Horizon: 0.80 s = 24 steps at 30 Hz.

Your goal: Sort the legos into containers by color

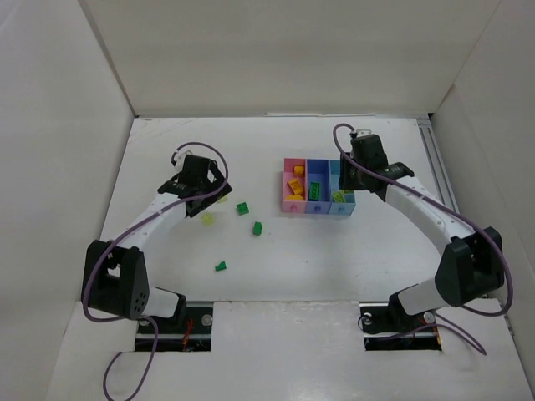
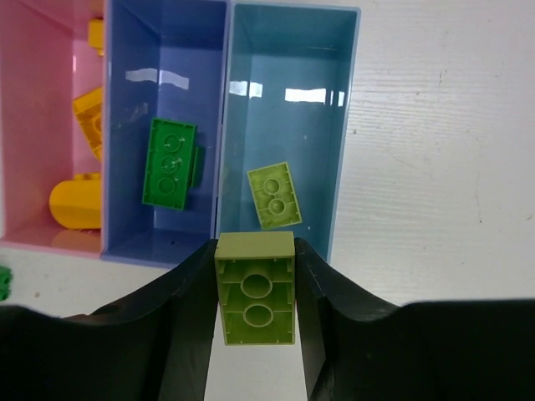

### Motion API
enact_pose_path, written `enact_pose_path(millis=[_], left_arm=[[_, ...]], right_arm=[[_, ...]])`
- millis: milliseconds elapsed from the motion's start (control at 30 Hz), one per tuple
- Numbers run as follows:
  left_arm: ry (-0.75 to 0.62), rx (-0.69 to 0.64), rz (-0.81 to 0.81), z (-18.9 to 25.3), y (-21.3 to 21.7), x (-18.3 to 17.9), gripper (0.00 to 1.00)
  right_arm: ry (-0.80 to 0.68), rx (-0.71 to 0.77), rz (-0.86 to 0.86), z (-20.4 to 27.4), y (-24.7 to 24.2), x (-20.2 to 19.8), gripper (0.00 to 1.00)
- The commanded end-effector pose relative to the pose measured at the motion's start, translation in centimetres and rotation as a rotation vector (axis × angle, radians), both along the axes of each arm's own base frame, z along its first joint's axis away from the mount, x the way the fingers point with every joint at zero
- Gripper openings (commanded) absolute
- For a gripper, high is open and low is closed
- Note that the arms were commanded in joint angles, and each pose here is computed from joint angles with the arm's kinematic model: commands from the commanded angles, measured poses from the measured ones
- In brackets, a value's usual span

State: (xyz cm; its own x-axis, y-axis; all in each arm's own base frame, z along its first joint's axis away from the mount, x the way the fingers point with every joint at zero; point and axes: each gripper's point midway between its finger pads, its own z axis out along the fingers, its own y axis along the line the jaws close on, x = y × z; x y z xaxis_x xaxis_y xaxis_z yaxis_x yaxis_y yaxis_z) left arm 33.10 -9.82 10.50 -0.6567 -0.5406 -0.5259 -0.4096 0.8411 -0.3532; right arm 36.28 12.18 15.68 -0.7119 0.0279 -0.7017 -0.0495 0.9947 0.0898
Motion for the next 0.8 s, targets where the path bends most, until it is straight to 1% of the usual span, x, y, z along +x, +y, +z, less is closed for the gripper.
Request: enact_pose_path(millis=[0, 33, 67, 100, 133, 200, 233, 267, 300, 433, 467, 500, 600, 700, 767], left_arm=[[-0.063, 0.0, -0.017, 2.1, -0.3, 1.9, 1.0], [-0.071, 0.011, -0.018, 2.2, -0.2, 2.4, 1.0], [-0.06, 0.014, -0.018, 1.8, -0.2, 2.4, 0.98], [-0.082, 0.015, -0.026, 2.4, -0.3, 2.9, 0.98], [-0.069, 0.019, -0.017, 1.9, 0.0, 3.0, 0.97], [-0.074, 0.031, -0.018, 2.1, 0.0, 3.7, 0.94], [-0.074, 0.031, -0.018, 2.1, 0.0, 3.7, 0.94], [-0.071, 0.032, -0.018, 2.1, -0.1, 4.0, 0.94], [-0.073, 0.037, -0.025, 1.9, -0.1, 4.5, 0.91], [-0.035, 0.049, -0.048, 0.5, -0.4, 4.9, 0.85], [-0.022, 0.053, -0.048, 0.0, -0.4, 4.9, 0.85], [0.003, 0.059, -0.049, -1.0, -0.4, 4.9, 0.82], [0.018, 0.079, -0.037, -1.7, -0.3, 5.6, 0.8], [0.05, 0.102, -0.027, -3.1, -0.1, 6.2, 0.74], [0.062, 0.12, -0.017, -3.7, 0.3, 6.2, 0.74]], right_arm=[[-0.065, -0.001, 0.01, 1.9, 0.1, 2.6, 0.45], [-0.056, -0.014, 0.001, 1.7, -0.1, 2.7, 0.49], [-0.046, -0.015, -0.014, 1.3, -0.2, 2.8, 0.57], [-0.045, -0.015, -0.023, 1.3, -0.6, 2.9, 0.61], [-0.045, -0.015, -0.023, 1.3, -0.6, 2.9, 0.66], [-0.042, -0.011, -0.016, 1.2, -0.7, 2.9, 0.72], [-0.04, -0.005, -0.018, 1.2, -0.9, 3.0, 0.74], [-0.063, 0.003, -0.018, 2.2, -0.9, 3.2, 0.74], [-0.075, 0.007, -0.018, 2.7, -0.9, 3.1, 0.74], [-0.111, 0.026, 0.004, 4.2, -0.8, 2.4, 0.75], [-0.108, 0.025, 0.004, 4.1, -0.9, 2.1, 0.77], [-0.102, 0.022, -0.005, 3.8, -1.3, 1.9, 0.77], [-0.118, 0.033, -0.009, 4.4, -1.7, 1.5, 0.77], [-0.111, 0.03, -0.028, 3.9, -2.8, 0.7, 0.78], [-0.108, 0.035, -0.034, 3.8, -3.1, 0.5, 0.78]])
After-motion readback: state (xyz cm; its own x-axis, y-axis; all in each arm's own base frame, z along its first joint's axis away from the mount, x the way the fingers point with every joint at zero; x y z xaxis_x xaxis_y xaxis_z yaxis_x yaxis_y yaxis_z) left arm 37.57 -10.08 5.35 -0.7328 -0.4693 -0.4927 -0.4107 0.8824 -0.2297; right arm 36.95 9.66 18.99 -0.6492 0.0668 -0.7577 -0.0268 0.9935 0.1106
